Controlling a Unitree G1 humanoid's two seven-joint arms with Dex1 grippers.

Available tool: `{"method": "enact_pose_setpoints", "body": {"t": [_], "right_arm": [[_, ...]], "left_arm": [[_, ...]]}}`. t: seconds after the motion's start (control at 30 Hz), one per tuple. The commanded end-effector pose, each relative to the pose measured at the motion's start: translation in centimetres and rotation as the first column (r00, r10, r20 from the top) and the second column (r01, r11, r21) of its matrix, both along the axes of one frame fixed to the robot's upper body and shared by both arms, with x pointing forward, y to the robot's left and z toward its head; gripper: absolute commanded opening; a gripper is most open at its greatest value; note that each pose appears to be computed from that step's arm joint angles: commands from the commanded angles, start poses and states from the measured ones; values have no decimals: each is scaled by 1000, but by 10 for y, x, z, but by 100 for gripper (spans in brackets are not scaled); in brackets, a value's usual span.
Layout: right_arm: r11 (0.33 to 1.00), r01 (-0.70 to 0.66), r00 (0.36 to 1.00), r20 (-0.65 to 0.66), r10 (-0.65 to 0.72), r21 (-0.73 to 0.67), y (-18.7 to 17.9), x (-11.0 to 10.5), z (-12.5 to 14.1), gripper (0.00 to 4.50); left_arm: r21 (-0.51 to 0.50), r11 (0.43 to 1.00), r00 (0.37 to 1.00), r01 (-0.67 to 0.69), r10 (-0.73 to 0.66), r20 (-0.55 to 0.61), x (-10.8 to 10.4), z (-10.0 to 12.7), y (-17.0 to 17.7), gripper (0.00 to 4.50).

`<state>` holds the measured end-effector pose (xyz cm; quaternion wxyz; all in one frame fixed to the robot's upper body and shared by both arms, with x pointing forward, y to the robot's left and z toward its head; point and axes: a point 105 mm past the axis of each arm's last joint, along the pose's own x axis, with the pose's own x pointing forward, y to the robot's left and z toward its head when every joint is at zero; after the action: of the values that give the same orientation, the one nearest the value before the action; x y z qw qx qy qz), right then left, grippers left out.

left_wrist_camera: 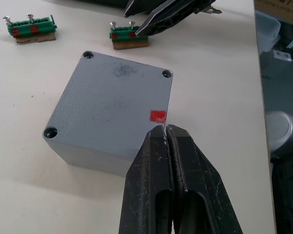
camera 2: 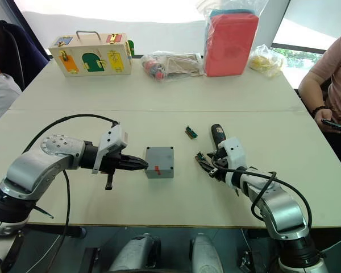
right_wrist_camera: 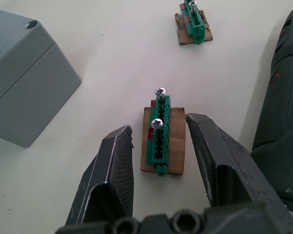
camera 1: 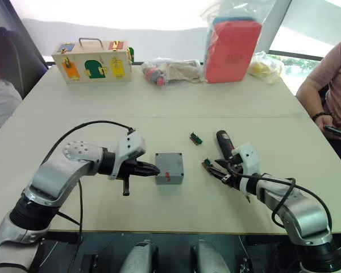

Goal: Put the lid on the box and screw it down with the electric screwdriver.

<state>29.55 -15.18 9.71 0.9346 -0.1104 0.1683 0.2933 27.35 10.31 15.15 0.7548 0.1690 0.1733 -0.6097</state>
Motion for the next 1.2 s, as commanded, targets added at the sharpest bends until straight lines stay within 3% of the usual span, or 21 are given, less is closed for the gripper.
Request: {"method": "enact_pose_setpoints", "body": {"t": [0.03,0.2,0.6,0.8,0.9,1.03,1.13,1.2], "right_arm": [[1000,-9,999,48,8,9,4,3,10,165],[1000,-8,999,53,8,13,6,4,10,1],[999,3,998,62,-5,39,8,2,20,1],[992,19,996,83,-29,123,6,-2,40,1],[991,-18,992,129,1,130,9,-6,57,1],[961,-209,964,202,171,182,45,-12,82,1],[942,-277,951,198,239,190,65,-8,79,1],[940,-295,945,196,261,170,73,-3,74,1]], "left_arm": [[-8,1000,999,11,-10,51,0,8,-1,0],[-9,1000,999,4,-4,52,2,7,-1,0],[-13,999,998,-38,39,56,8,7,6,0],[-134,988,997,-71,68,-26,9,24,10,0],[-160,976,986,-148,132,-104,14,30,16,0],[-169,965,976,-199,179,-124,13,32,18,0],[-129,960,969,-248,243,-49,17,29,23,0],[-109,952,958,-285,278,-72,17,25,26,0]]}}
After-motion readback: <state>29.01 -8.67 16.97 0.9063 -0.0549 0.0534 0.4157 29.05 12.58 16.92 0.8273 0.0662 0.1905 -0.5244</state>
